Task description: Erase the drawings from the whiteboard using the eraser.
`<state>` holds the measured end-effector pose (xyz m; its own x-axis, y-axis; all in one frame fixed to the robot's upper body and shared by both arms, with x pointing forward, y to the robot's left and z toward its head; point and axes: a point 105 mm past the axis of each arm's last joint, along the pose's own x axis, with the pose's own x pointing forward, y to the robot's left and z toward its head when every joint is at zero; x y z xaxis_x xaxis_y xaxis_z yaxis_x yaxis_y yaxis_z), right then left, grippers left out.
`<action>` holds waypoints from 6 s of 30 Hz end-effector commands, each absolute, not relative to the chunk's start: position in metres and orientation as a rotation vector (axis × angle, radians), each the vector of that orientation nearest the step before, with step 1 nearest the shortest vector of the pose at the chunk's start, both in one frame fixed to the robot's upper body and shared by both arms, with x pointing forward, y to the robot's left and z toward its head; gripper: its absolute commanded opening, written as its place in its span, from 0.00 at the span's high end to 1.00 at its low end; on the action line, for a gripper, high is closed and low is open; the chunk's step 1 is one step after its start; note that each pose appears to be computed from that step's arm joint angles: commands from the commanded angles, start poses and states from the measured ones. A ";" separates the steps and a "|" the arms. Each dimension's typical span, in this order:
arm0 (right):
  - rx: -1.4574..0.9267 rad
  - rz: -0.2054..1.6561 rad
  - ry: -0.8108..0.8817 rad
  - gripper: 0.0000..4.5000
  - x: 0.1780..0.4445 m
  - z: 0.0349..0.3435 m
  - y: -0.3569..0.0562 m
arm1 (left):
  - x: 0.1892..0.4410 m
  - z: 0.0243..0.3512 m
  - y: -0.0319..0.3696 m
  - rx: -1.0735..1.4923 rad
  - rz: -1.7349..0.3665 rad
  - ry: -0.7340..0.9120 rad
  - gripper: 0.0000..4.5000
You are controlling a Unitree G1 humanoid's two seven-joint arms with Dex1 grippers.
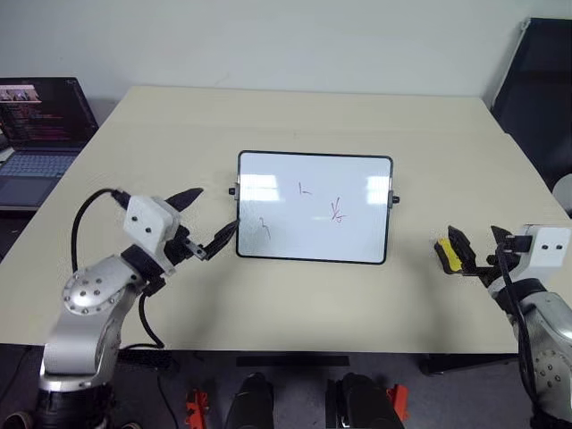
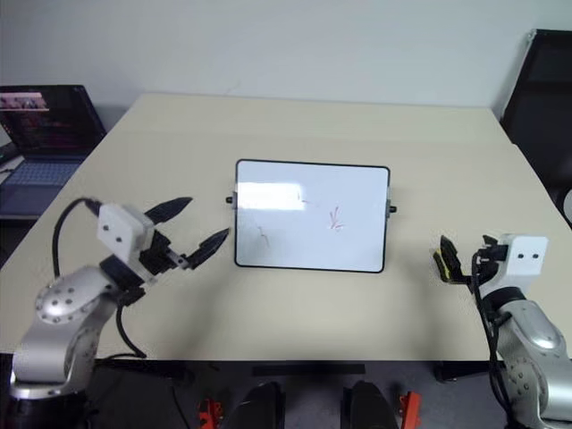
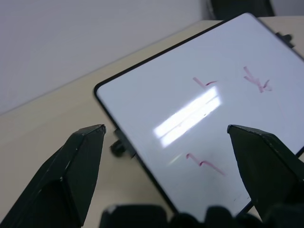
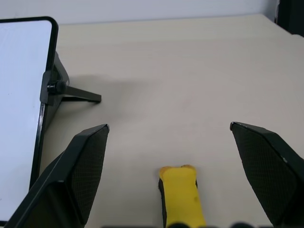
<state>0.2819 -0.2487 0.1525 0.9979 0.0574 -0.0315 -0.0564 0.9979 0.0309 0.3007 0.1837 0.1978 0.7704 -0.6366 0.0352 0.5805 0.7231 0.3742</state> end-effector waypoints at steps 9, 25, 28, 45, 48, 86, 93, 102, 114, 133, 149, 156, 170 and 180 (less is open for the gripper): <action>-0.041 0.162 0.151 0.01 0.291 0.152 -0.235 | 0.288 0.216 0.136 0.381 -1.176 -0.041 0.00; 0.016 0.096 0.325 0.01 0.304 0.120 -0.250 | 0.288 0.223 0.111 0.421 -1.365 -0.035 0.00; 0.022 0.099 0.330 0.01 0.309 0.119 -0.248 | 0.291 0.226 0.111 0.417 -1.354 -0.047 0.00; 0.025 0.072 0.347 0.21 0.317 0.111 -0.255 | 0.293 0.225 0.113 0.415 -1.333 -0.050 0.00; 0.026 0.069 0.337 0.45 0.320 0.110 -0.254 | 0.293 0.225 0.113 0.393 -1.330 -0.050 0.00; -0.024 0.105 0.318 0.07 0.335 0.115 -0.252 | 0.283 0.219 0.101 0.379 -1.407 -0.042 0.00; -0.019 0.115 0.326 0.07 0.342 0.112 -0.253 | 0.283 0.221 0.092 0.389 -1.444 -0.055 0.00; -0.007 0.112 0.313 0.43 0.346 0.113 -0.252 | 0.285 0.218 0.095 0.392 -1.430 -0.049 0.00; 0.000 0.161 0.305 0.77 0.337 0.117 -0.242 | 0.294 0.211 0.123 0.357 -1.273 0.002 0.00; -0.364 0.505 -0.064 0.78 0.337 0.191 -0.103 | 0.295 0.199 0.155 0.321 -1.036 0.065 0.00; -0.551 0.662 -0.117 0.78 0.368 0.175 -0.056 | 0.291 0.178 0.171 0.338 -0.936 0.145 0.00; -0.713 0.790 0.018 0.78 0.355 0.142 -0.060 | 0.291 0.179 0.172 0.338 -0.931 0.144 0.00; -0.742 0.706 0.023 0.78 0.369 0.142 -0.065 | 0.292 0.176 0.173 0.330 -0.931 0.151 0.00; -0.793 0.640 0.029 0.78 0.372 0.152 -0.085 | 0.292 0.177 0.172 0.326 -0.933 0.145 0.00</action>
<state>0.3539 -0.0642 0.1401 0.7172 0.6231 -0.3120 -0.6579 0.4578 -0.5980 0.2923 0.1725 0.1644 0.5804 -0.7596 -0.2934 0.8135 0.5566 0.1685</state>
